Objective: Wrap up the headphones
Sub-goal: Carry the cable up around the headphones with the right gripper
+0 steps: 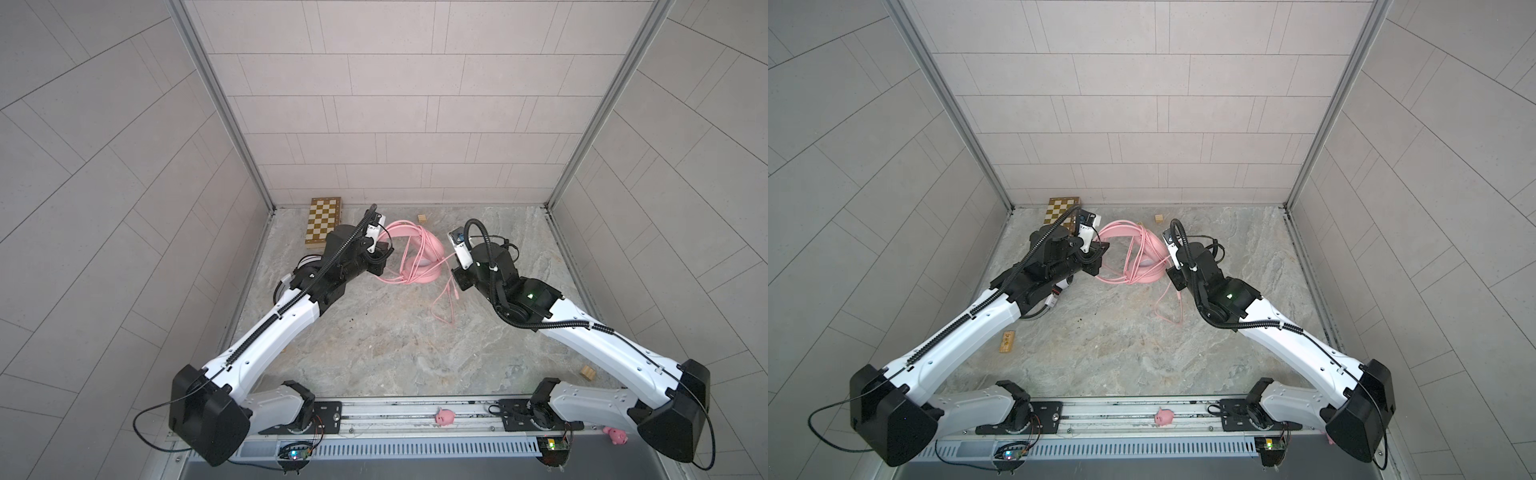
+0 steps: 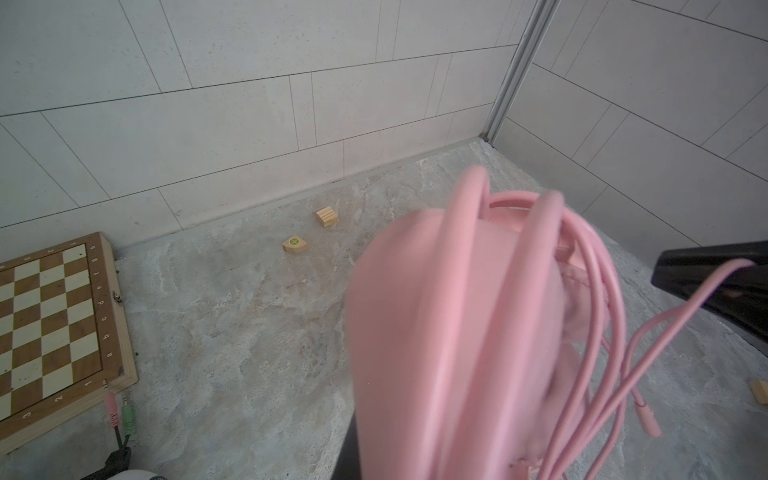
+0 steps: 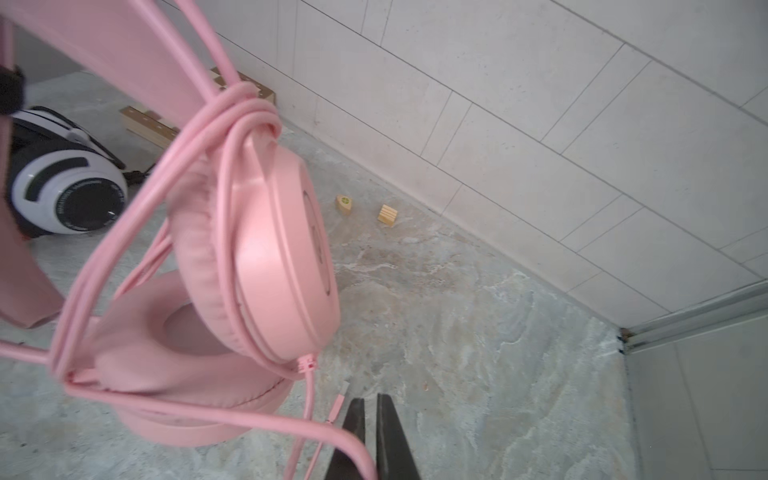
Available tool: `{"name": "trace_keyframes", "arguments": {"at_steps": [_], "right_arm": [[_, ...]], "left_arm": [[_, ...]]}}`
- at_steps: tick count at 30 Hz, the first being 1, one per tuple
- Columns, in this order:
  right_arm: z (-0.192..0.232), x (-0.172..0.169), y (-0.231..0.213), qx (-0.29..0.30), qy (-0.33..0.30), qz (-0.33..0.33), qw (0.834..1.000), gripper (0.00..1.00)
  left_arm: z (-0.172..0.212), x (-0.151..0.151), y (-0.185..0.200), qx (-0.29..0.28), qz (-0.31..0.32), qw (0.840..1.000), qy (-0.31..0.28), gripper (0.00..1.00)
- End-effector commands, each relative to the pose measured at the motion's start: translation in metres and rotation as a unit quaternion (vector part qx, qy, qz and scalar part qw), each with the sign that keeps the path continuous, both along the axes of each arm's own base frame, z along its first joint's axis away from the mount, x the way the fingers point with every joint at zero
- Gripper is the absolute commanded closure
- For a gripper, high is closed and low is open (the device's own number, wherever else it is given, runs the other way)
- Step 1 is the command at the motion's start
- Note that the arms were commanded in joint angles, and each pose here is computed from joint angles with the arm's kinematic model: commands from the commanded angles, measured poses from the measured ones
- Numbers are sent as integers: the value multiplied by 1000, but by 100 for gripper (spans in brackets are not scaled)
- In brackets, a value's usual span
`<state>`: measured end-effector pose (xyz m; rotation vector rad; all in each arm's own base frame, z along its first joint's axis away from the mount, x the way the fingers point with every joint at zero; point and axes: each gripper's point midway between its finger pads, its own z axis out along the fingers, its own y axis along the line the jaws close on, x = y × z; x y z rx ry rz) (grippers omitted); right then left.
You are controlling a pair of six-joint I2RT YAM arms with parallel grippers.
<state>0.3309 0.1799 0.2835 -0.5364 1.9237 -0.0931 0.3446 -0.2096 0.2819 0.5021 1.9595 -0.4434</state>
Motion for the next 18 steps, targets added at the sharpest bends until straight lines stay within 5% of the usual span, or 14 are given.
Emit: {"name": "trace_keyframes", "arguments": {"at_steps": [1,11,18], "right_arm": [[66,16,-34,10,-110,-96,989,91],[115,14,-24,58,-166,-73,982,88],[139,16,-16,63,-182,-54,980,91]], "left_arm": [[-2,-13,5,41,-21,999,-8,100],[-8,-15,-1,46,-39,998,9,100],[-12,-28,-23,37,-106,993,27,100]]}}
